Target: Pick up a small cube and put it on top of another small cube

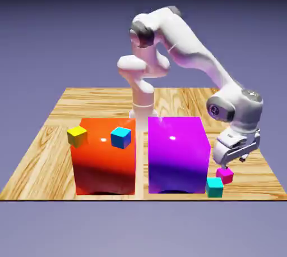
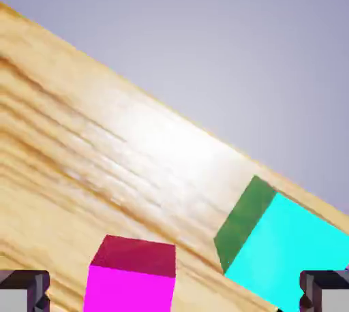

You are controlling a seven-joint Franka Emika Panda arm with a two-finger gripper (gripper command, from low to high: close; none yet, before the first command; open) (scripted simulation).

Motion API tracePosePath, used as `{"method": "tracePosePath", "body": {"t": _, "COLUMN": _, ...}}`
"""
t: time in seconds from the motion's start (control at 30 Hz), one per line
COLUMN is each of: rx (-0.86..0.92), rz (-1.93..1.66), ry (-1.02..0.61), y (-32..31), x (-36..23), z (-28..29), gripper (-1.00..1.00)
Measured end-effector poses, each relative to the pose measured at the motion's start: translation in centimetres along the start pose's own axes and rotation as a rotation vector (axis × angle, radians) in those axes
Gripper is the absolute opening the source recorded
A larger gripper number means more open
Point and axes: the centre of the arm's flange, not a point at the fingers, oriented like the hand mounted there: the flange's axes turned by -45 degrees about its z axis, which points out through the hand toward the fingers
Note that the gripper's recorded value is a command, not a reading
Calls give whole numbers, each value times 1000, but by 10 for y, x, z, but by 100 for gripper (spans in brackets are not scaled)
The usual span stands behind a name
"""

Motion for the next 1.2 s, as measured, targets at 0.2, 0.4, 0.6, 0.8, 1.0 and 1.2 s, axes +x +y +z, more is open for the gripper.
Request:
{"method": "tracePosePath", "body": {"t": 0.2, "rx": 13, "rz": 120, "ry": -164, "y": 5, "x": -3, "z": 21, "gripper": 0}}
{"method": "tracePosePath", "body": {"t": 0.4, "rx": 15, "rz": 121, "ry": -164, "y": 5, "x": -5, "z": 66, "gripper": -100}}
{"method": "tracePosePath", "body": {"t": 0.6, "rx": -105, "rz": 45, "ry": -96, "y": -18, "x": -10, "z": -19, "gripper": -100}}
{"method": "tracePosePath", "body": {"t": 0.8, "rx": -267, "rz": 82, "ry": -5, "y": -1, "x": -27, "z": -104, "gripper": -100}}
{"method": "tracePosePath", "body": {"t": 1.0, "rx": -165, "rz": 477, "ry": -63, "y": 153, "x": -57, "z": -164, "gripper": -100}}
{"method": "tracePosePath", "body": {"t": 1.2, "rx": 94, "rz": 940, "ry": -112, "y": 326, "x": -146, "z": -212, "gripper": -100}}
